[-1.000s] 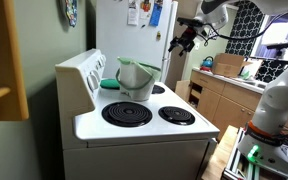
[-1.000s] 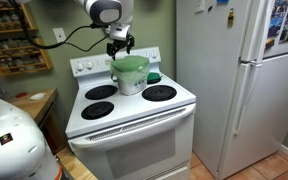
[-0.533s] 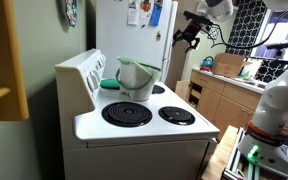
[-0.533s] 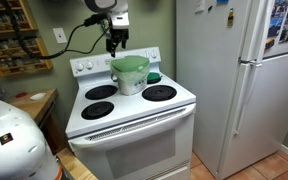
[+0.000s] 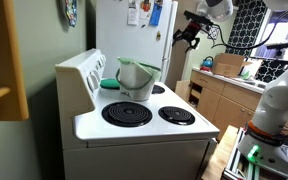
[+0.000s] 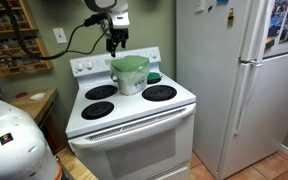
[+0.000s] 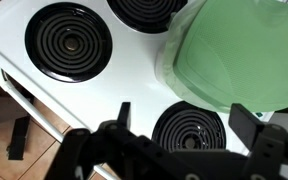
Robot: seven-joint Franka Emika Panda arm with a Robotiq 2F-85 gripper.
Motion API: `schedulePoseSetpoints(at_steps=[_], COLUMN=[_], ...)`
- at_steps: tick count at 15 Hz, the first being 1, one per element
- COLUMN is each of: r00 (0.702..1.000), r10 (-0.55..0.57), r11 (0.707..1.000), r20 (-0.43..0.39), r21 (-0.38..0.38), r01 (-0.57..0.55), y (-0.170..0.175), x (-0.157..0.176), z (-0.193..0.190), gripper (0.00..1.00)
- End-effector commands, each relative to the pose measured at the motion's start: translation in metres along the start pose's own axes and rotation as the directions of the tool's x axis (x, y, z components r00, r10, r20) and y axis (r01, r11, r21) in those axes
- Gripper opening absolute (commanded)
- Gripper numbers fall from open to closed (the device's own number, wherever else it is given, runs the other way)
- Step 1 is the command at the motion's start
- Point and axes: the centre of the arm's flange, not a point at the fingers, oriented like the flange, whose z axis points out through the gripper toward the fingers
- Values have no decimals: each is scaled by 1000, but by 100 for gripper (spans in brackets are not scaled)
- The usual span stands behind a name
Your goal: Close the open bin
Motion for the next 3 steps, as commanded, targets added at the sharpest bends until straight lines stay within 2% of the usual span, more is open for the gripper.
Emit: schedulePoseSetpoints(at_steps=[1,3], r00=[1000,1000], r10=[0,0], r11=[1000,1000], r20=[0,0], r21=[0,0], r01=[0,0], y=[0,0], x=[0,0], z=[0,0], gripper=[100,100])
